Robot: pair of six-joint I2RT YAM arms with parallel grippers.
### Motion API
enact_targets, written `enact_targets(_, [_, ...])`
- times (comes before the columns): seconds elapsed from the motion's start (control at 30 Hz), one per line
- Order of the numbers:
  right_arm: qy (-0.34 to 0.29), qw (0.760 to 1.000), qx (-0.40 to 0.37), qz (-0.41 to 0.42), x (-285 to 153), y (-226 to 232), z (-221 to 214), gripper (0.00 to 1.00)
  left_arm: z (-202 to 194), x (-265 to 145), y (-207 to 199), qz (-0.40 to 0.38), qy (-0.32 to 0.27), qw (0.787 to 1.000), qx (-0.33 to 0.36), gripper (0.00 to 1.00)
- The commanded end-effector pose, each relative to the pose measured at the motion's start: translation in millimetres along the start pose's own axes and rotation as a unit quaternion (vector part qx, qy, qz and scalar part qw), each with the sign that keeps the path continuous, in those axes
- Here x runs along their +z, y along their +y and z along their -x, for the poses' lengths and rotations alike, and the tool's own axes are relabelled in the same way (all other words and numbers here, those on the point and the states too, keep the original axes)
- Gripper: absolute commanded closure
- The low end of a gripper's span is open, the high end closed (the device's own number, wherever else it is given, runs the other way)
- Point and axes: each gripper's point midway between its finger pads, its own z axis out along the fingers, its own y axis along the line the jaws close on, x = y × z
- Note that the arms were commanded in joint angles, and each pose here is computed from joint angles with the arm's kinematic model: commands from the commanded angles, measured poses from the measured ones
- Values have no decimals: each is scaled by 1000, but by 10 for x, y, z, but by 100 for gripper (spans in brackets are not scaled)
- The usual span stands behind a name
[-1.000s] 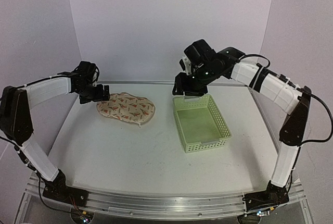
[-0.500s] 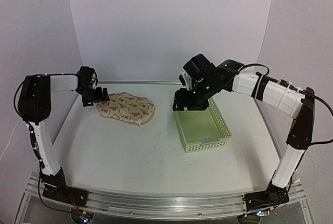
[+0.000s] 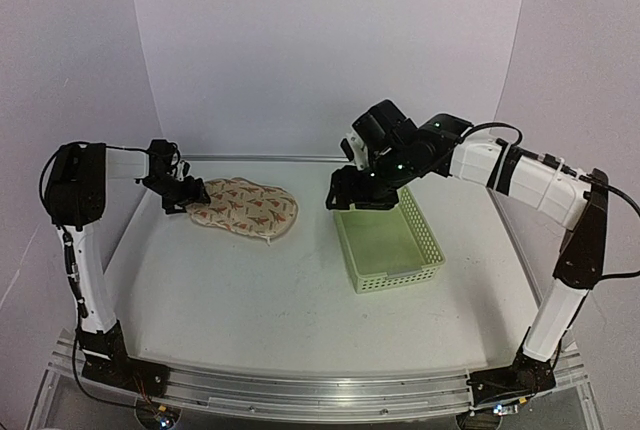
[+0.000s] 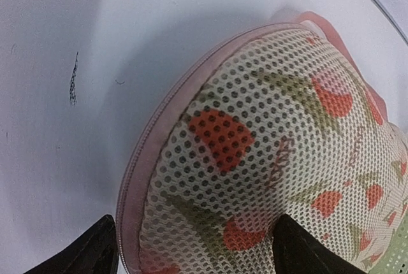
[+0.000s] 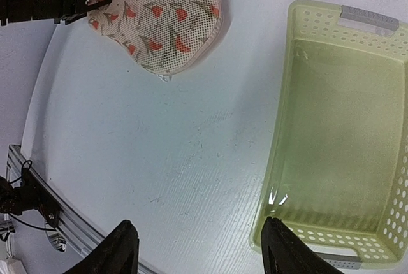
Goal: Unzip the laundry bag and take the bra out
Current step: Move the laundry bag to the center of the board.
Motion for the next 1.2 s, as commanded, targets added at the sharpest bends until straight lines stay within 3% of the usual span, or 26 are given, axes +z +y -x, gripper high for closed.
enact_targets(0.0, [-29, 999, 1, 28, -150, 182, 129, 33, 242, -128, -153, -42, -33, 998, 26, 21])
enact_targets(0.33, [-18, 999, -4, 31, -38, 282, 55, 34, -42, -241, -174, -58, -23, 998, 18, 74])
enact_targets(0.53, [-5, 999, -12, 35, 47, 350, -37, 34, -315, -365, -146, -57, -20, 998, -8, 100])
enact_targets(0.93, [9, 996, -80, 46, 382, 553, -472, 32, -1277, -822, -121, -69, -5, 990, -125, 100])
enact_targets(1.17, [-23, 988, -132, 74, 562, 630, -827, 27, -1696, -1104, -126, -74, -23, 974, -212, 100])
